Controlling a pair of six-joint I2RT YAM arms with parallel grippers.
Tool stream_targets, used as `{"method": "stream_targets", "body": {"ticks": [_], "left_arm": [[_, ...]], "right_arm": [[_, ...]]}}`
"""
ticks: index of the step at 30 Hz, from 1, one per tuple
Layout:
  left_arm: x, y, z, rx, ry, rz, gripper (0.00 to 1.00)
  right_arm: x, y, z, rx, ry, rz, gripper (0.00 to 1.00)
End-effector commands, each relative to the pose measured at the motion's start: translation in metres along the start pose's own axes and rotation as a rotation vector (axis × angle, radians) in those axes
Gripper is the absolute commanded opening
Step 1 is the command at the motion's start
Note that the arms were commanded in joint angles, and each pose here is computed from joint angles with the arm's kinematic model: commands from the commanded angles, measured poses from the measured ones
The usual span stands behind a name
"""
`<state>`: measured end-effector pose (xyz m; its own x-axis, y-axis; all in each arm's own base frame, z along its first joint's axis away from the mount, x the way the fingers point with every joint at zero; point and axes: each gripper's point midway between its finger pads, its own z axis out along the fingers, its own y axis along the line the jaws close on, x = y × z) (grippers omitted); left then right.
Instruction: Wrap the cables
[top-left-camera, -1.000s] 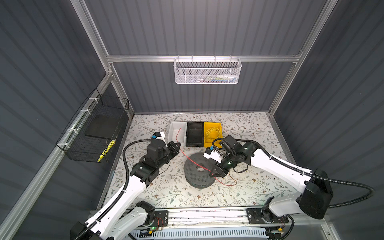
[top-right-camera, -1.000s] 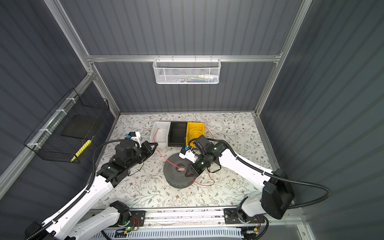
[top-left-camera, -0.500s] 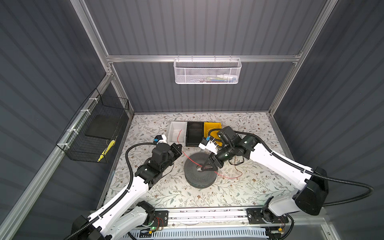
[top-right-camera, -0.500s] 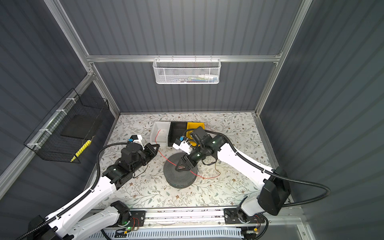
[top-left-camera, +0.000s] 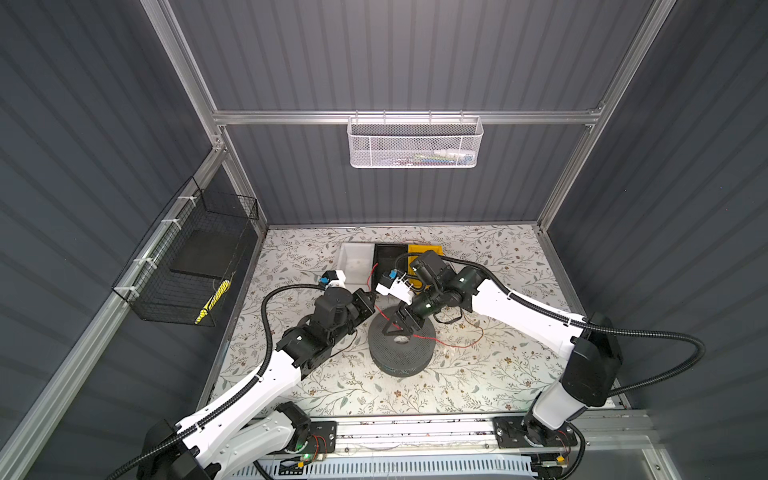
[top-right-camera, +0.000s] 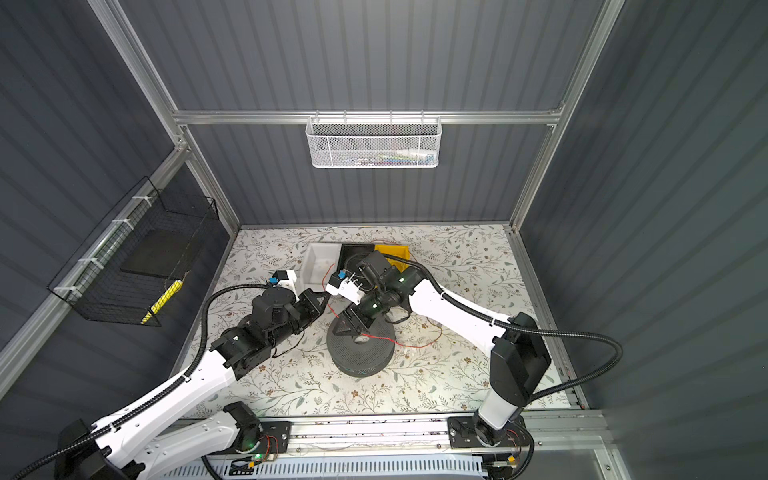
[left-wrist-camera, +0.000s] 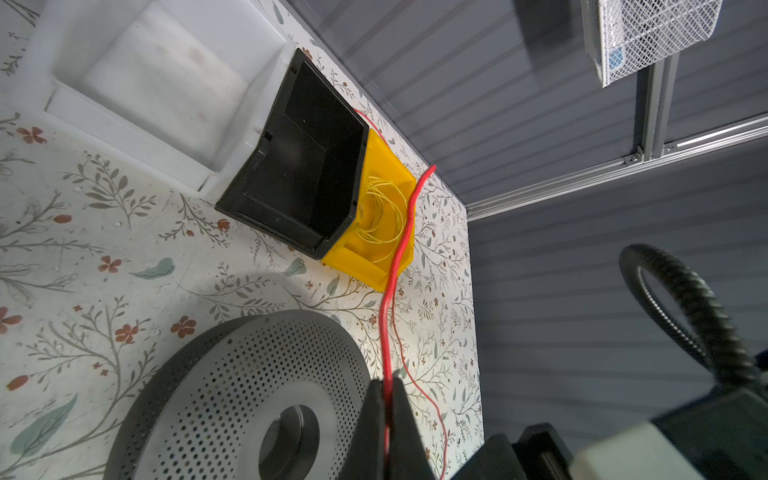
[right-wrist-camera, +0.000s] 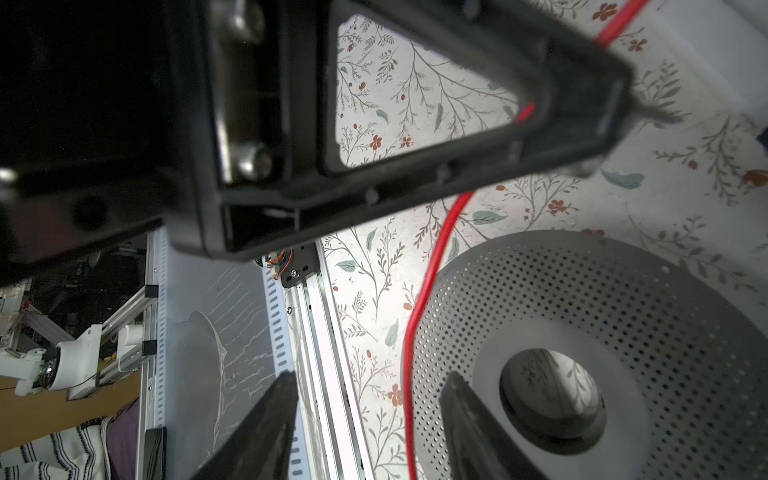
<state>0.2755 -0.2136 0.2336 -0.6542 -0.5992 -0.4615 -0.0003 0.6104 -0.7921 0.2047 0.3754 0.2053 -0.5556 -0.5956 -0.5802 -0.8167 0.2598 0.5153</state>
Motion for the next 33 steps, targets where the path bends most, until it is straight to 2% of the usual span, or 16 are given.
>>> {"method": "stream_targets", "body": {"ticks": [1, 5, 8, 12, 15, 16, 17, 19, 20, 21, 23, 27, 29, 31, 33], "left_arm": [[-0.003, -0.007, -0.002, 0.001, -0.005, -0.011, 0.0], [-0.003, -0.006, -0.003, -0.006, -0.008, -0.007, 0.0], [-0.002, -0.006, -0.003, -0.009, -0.004, -0.002, 0.0], [-0.002, -0.005, -0.002, -0.016, -0.001, -0.002, 0.0], [0.0, -0.002, -0.003, -0.031, 0.007, -0.002, 0.0], [0.001, 0.001, -0.003, -0.045, 0.014, 0.002, 0.06], [0.002, 0.002, -0.004, -0.056, 0.025, 0.011, 0.19], [0.006, 0.005, -0.009, -0.088, 0.058, 0.04, 0.55], [0.007, 0.008, -0.014, -0.121, 0.075, 0.067, 0.68], [0.004, 0.01, -0.021, -0.154, 0.078, 0.093, 0.73], [-0.004, 0.022, -0.041, -0.272, 0.084, 0.157, 0.78], [-0.016, 0.059, -0.081, -0.513, 0.078, 0.216, 0.76], [-0.016, 0.075, -0.093, -0.589, 0.089, 0.218, 0.68], [0.0, 0.084, -0.086, -0.582, 0.163, 0.192, 0.66], [0.03, 0.086, -0.065, -0.485, 0.27, 0.157, 0.65]], "right_arm": [[-0.012, -0.002, 0.002, 0.008, -0.037, -0.03, 0.49], [-0.012, -0.003, 0.004, 0.003, -0.036, -0.015, 0.23], [-0.011, -0.001, 0.004, -0.006, -0.031, -0.014, 0.13], [-0.006, -0.001, 0.003, -0.004, -0.014, -0.007, 0.0], [0.002, -0.002, 0.004, -0.003, -0.002, 0.003, 0.0], [0.005, -0.001, 0.004, -0.008, 0.0, 0.004, 0.0], [0.007, 0.0, 0.004, -0.012, 0.0, 0.006, 0.0], [0.012, 0.003, 0.003, -0.023, -0.001, 0.008, 0.0], [0.016, 0.003, 0.002, -0.028, 0.003, 0.013, 0.0], [0.019, 0.003, 0.001, -0.03, 0.007, 0.017, 0.0], [0.027, 0.003, -0.002, -0.044, 0.014, 0.036, 0.0], [0.038, -0.002, -0.012, -0.072, -0.01, 0.082, 0.0], [0.044, -0.001, -0.016, -0.076, -0.006, 0.092, 0.0], [0.049, 0.003, -0.019, -0.087, -0.008, 0.095, 0.0], [0.053, 0.009, -0.022, -0.112, -0.012, 0.1, 0.0]]}}
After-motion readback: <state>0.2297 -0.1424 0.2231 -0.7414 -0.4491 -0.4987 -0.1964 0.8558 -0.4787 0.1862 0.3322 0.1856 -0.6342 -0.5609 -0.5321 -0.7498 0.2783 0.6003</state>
